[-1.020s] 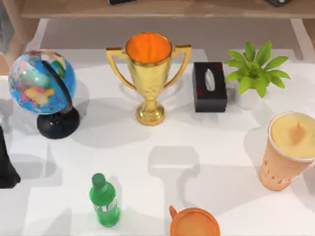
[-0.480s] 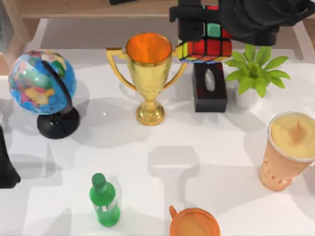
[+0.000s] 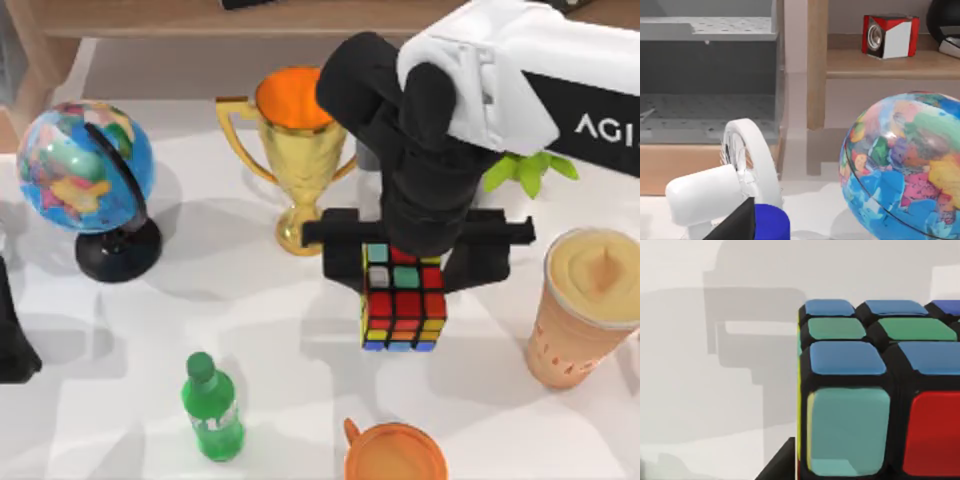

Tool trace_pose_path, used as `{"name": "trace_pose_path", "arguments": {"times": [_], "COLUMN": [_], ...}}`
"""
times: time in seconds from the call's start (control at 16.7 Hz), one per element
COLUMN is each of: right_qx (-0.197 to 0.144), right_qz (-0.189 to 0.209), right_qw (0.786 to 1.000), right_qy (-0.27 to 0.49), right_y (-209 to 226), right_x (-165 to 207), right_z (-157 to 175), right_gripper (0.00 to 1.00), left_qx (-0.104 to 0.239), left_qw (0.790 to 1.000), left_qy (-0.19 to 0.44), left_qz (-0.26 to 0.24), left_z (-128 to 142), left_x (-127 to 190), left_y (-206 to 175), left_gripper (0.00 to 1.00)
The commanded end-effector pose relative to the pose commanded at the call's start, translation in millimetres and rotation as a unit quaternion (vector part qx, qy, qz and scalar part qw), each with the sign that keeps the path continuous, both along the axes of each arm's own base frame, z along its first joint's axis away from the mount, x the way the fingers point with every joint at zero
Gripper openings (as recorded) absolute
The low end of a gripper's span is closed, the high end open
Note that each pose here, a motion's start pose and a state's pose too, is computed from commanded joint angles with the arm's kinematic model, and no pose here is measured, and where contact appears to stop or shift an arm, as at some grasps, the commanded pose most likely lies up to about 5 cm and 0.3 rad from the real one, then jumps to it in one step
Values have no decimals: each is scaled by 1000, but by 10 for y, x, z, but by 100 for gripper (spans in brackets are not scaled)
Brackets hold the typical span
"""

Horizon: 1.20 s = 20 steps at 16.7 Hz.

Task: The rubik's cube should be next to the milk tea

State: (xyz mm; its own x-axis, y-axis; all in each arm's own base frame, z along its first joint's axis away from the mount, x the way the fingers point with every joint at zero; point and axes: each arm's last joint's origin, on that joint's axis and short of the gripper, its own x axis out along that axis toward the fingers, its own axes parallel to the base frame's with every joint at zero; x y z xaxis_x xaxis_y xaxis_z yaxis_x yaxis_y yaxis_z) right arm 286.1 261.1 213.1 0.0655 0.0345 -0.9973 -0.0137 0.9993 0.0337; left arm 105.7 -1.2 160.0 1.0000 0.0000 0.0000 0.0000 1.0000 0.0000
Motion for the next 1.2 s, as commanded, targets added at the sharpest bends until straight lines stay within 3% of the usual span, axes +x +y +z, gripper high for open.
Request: {"name": "trace_pose_path", "arguments": {"times": [0.12,0.36,1.2], "right_qx": [-18,-21,7], "right_qz": [-7,-8,13], "right_qw": [999,999,1000], "right_qy": [28,33,7], "right_y": [23,24,123], "right_x": [-7,-6,-77], "right_z": [-159,-188,-60], "right_gripper": [0,0,0], "left_qx": [0,0,0], "left_qw": [1000,1000,1000], "left_qy": [0,0,0], "left_qz": [0,0,0], "left_z": [0,0,0], "left_x": [0,0,0], "left_y": [0,0,0], "left_gripper": [100,100,100]}}
